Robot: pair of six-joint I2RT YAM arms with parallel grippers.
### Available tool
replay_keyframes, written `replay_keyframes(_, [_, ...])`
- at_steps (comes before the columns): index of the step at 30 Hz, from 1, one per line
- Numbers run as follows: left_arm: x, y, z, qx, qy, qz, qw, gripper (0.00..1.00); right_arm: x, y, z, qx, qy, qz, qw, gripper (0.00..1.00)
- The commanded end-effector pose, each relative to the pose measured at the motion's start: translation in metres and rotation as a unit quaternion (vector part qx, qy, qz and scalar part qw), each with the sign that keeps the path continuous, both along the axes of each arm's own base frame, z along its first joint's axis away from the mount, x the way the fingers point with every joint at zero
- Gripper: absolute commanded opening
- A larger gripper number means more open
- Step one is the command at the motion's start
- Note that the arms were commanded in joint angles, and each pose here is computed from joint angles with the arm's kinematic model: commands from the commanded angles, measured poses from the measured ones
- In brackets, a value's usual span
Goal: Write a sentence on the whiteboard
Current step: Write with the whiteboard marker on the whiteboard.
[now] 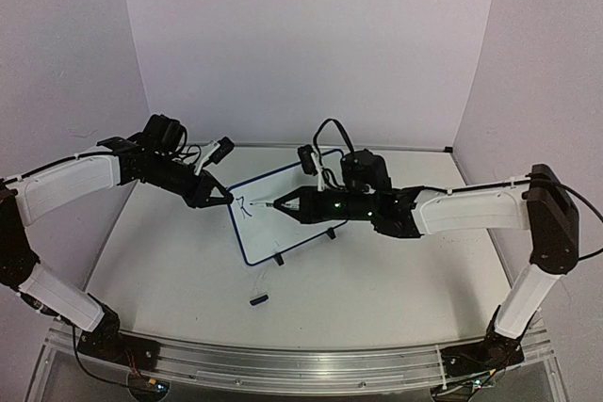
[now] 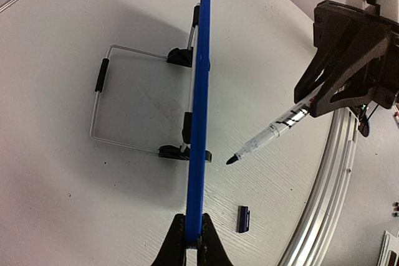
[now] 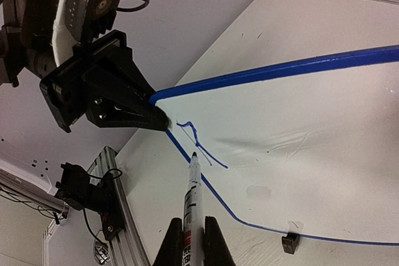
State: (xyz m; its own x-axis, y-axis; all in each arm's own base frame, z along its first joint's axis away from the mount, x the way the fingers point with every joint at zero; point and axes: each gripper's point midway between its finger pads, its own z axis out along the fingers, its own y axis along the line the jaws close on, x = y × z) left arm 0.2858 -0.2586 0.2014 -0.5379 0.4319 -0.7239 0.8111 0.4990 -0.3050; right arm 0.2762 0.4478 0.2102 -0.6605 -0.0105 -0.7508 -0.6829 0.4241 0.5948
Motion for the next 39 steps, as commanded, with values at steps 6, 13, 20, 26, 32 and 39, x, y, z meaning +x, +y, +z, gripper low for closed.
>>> replay_keyframes(6, [-0.006, -0.001, 0.007, -0.006, -0.003, -0.008, 1.0, 0.0, 0.015, 0.009, 0.01, 0.016, -0.011, -0.009, 1.0, 0.0])
replay_keyframes(13, [-0.006, -0.001, 0.007, -0.005, -0.004, -0.008, 1.0, 0.0, 0.023, 0.008, 0.001, 0.01, -0.002, -0.024, 1.0, 0.0])
replay_keyframes(20, [-0.006, -0.001, 0.007, -0.005, -0.004, -0.008, 1.0, 0.0, 0.024, 0.005, -0.008, 0.001, 0.005, -0.031, 1.0, 0.0])
replay_keyframes(26, [-0.006, -0.001, 0.008, -0.005, -0.005, -0.008, 1.0, 0.0, 0.021, 0.001, -0.02, -0.009, 0.017, -0.031, 0.999, 0.0])
replay_keyframes(32, [-0.006, -0.001, 0.007, -0.005, -0.004, -0.008, 1.0, 0.0, 0.02, 0.0, -0.028, -0.015, 0.022, -0.032, 0.999, 0.0])
replay_keyframes(39, [-0.006, -0.001, 0.008, -0.005, -0.005, -0.008, 1.0, 0.0, 0.018, -0.001, -0.033, -0.019, 0.029, -0.031, 0.999, 0.0])
